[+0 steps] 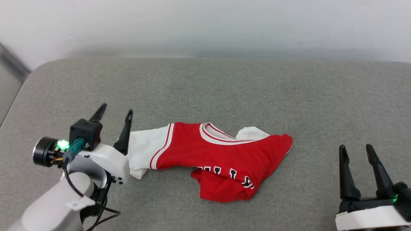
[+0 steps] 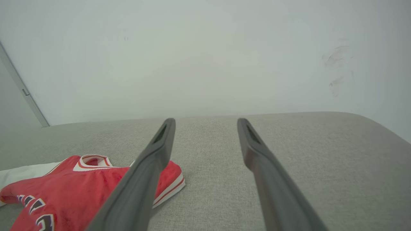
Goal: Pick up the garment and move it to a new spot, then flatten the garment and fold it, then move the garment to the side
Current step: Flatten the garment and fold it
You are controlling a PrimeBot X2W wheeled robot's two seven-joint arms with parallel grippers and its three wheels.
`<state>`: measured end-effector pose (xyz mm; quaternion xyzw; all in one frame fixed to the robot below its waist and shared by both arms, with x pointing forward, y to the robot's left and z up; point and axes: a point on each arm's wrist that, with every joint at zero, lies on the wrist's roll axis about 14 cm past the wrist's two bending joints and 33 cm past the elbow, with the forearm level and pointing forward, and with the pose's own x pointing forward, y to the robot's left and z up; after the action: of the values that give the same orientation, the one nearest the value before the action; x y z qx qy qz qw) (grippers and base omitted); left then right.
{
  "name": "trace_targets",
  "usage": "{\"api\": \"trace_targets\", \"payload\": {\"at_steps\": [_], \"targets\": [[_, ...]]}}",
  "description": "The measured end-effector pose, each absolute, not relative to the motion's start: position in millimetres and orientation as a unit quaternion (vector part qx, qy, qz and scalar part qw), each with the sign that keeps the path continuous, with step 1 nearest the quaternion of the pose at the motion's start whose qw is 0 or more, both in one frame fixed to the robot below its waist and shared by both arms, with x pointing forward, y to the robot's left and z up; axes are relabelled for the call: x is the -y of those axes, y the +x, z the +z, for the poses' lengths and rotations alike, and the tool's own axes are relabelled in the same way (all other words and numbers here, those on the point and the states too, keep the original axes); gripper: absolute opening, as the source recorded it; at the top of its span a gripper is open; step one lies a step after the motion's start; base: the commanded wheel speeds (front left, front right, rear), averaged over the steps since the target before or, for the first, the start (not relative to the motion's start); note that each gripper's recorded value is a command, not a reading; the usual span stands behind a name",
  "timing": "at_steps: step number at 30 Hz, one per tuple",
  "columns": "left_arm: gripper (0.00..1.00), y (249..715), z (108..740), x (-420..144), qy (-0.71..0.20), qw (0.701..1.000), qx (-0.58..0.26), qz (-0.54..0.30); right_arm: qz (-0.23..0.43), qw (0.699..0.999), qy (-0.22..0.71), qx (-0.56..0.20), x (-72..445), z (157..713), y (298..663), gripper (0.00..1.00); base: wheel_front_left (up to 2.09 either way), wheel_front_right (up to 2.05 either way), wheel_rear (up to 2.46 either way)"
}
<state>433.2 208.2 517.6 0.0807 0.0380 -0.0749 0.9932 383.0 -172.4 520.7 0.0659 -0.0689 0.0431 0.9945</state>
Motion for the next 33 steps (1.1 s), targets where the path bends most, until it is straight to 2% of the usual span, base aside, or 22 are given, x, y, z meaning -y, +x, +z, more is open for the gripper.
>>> {"api": "trace_targets", "payload": {"at_steps": [3, 6, 12, 15, 19, 25, 29, 33], "targets": [[1.00, 425, 541, -210, 0.078, 0.996, 0.020, -0.035, 0.038, 0.994, 0.064, 0.074, 176, 524, 384, 1.00, 0.00, 0.00, 0.00], [1.00, 406, 536, -214, 0.062, 0.998, 0.030, -0.004, 0.031, 0.994, 0.055, 0.091, 182, 535, 387, 1.00, 0.00, 0.00, 0.00], [1.00, 386, 535, -223, 0.054, 0.997, 0.051, 0.037, 0.027, 0.981, 0.012, 0.192, 186, 600, 408, 1.00, 0.00, 0.00, 0.00], [1.00, 379, 530, -227, 0.046, 0.996, 0.050, 0.053, 0.044, 0.973, 0.010, 0.228, 177, 624, 417, 1.00, 0.00, 0.00, 0.00], [1.00, 371, 525, -232, 0.041, 0.996, 0.049, 0.067, 0.113, 0.962, -0.060, 0.240, 159, 640, 430, 1.00, 0.00, 0.00, 0.00], [1.00, 365, 520, -235, 0.040, 0.995, 0.047, 0.072, 0.214, 0.959, -0.140, 0.124, 126, 624, 455, 1.00, 0.00, 0.00, 0.00], [1.00, 366, 517, -236, 0.040, 0.995, 0.045, 0.074, 0.275, 0.947, -0.163, -0.025, 109, 584, 459, 1.00, 0.00, 0.00, 0.00], [1.00, 368, 512, -237, 0.037, 0.996, 0.041, 0.077, 0.326, 0.915, -0.172, -0.163, 94, 546, 452, 1.00, 0.00, 0.00, 0.00]]}}
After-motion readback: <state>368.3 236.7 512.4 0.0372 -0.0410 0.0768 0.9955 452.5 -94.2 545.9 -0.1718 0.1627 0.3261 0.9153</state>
